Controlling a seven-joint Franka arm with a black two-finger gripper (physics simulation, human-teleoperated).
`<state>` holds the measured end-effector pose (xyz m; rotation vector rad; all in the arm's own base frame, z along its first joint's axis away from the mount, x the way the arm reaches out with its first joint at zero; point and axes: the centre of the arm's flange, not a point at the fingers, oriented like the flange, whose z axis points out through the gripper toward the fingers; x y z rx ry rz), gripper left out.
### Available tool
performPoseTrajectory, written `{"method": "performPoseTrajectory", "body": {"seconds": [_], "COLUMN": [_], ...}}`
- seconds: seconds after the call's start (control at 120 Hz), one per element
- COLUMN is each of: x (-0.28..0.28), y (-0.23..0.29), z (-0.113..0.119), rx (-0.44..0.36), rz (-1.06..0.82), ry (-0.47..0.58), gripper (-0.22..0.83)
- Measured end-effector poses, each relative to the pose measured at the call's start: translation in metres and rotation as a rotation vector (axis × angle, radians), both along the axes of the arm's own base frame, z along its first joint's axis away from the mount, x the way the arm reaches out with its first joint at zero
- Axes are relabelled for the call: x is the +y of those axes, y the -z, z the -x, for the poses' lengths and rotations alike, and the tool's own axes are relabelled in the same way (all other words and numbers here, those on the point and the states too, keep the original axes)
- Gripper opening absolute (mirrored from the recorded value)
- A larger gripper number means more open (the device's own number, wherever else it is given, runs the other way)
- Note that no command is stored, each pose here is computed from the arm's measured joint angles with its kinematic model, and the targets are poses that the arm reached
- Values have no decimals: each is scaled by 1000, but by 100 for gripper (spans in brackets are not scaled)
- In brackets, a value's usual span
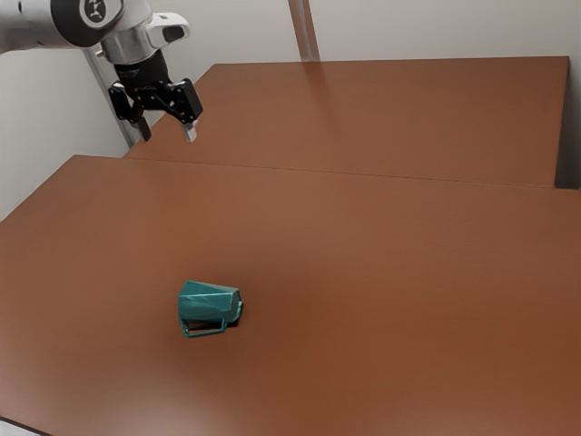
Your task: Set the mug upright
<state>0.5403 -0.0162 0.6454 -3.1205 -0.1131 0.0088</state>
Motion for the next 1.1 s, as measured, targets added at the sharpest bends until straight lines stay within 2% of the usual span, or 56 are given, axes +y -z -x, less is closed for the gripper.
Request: {"method": "performPoseTrajectory", "body": {"seconds": [0.133, 0.25, 0.458, 0.667, 0.858, 1.1], "x": [0, 4, 44, 78, 108, 122], "y": [2, 10, 34, 74, 137, 191], "z": [1, 12, 31, 43, 57, 68], "rx": [4, 23, 25, -9, -34, -129], "rz": [0, 2, 46, 183, 353, 548], "ry": [-2, -6, -68, -109, -161, -183], "gripper": [60, 60, 60, 60, 60, 60]}}
